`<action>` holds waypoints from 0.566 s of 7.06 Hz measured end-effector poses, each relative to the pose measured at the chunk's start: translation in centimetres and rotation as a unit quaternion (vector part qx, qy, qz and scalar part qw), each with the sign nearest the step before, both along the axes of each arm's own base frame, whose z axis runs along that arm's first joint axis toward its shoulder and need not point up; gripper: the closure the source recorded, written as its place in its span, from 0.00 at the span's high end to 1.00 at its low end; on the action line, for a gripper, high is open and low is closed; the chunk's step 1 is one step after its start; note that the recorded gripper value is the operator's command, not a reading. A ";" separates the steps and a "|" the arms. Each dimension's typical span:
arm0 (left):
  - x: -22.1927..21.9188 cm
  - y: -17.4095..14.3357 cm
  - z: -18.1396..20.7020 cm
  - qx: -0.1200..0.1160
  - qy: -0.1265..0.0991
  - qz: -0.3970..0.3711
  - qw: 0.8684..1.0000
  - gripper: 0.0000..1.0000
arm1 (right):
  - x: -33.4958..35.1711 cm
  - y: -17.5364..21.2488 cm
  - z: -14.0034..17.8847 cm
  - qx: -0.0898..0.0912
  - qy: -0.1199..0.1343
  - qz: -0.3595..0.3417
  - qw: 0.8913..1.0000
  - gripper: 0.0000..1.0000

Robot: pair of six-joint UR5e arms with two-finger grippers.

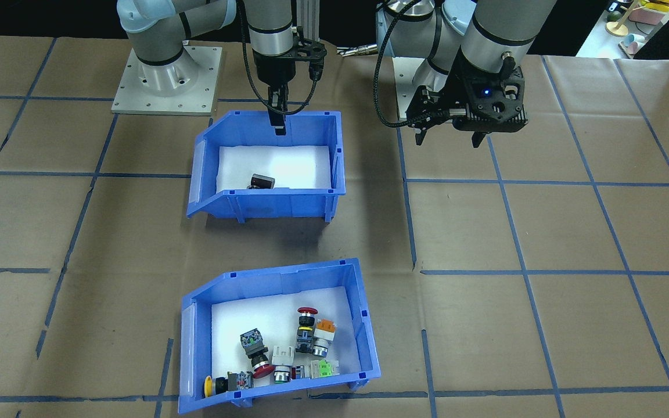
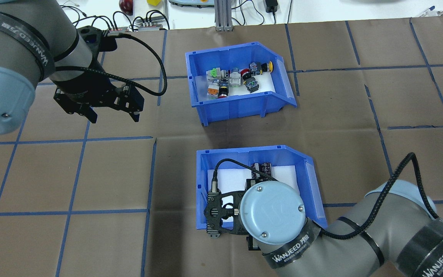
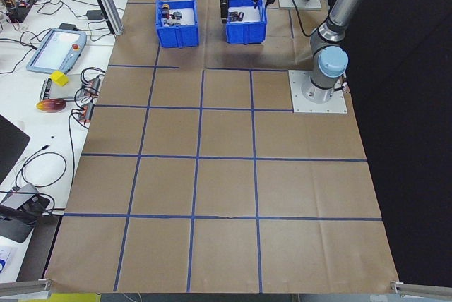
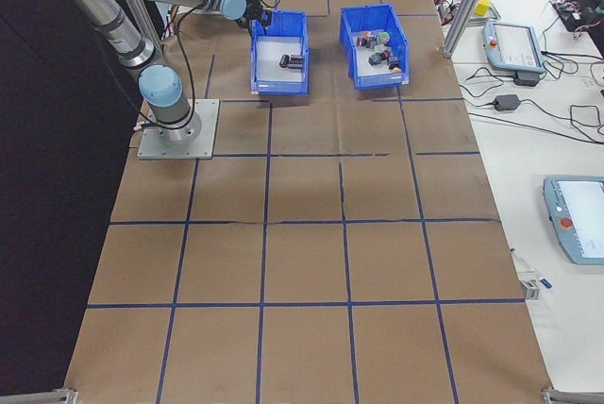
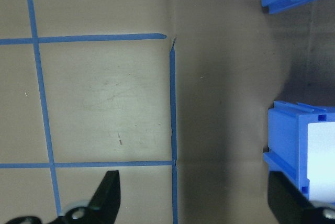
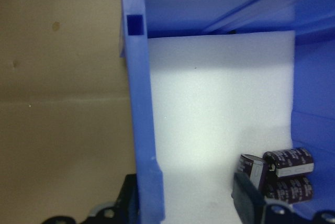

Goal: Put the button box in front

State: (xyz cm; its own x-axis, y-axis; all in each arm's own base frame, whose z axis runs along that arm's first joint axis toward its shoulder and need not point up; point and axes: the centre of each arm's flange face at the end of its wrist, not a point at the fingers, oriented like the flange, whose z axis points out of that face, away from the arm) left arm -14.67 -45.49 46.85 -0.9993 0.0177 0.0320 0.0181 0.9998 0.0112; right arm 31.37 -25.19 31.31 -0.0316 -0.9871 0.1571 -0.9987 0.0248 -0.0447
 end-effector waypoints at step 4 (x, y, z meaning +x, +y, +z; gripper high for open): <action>0.1 0.6 0.7 -0.008 0.014 -0.005 1.000 0.99 | -3.5 -3.6 9.5 0.033 0.040 -0.058 0.997 1.00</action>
State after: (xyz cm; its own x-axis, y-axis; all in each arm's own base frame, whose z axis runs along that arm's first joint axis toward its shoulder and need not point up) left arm -14.59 -44.88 47.58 -0.9978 0.0283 0.0602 0.0281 0.9996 -0.0046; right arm 27.86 -28.76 40.79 -0.1351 -0.9859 0.0992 -0.9894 0.1397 0.0410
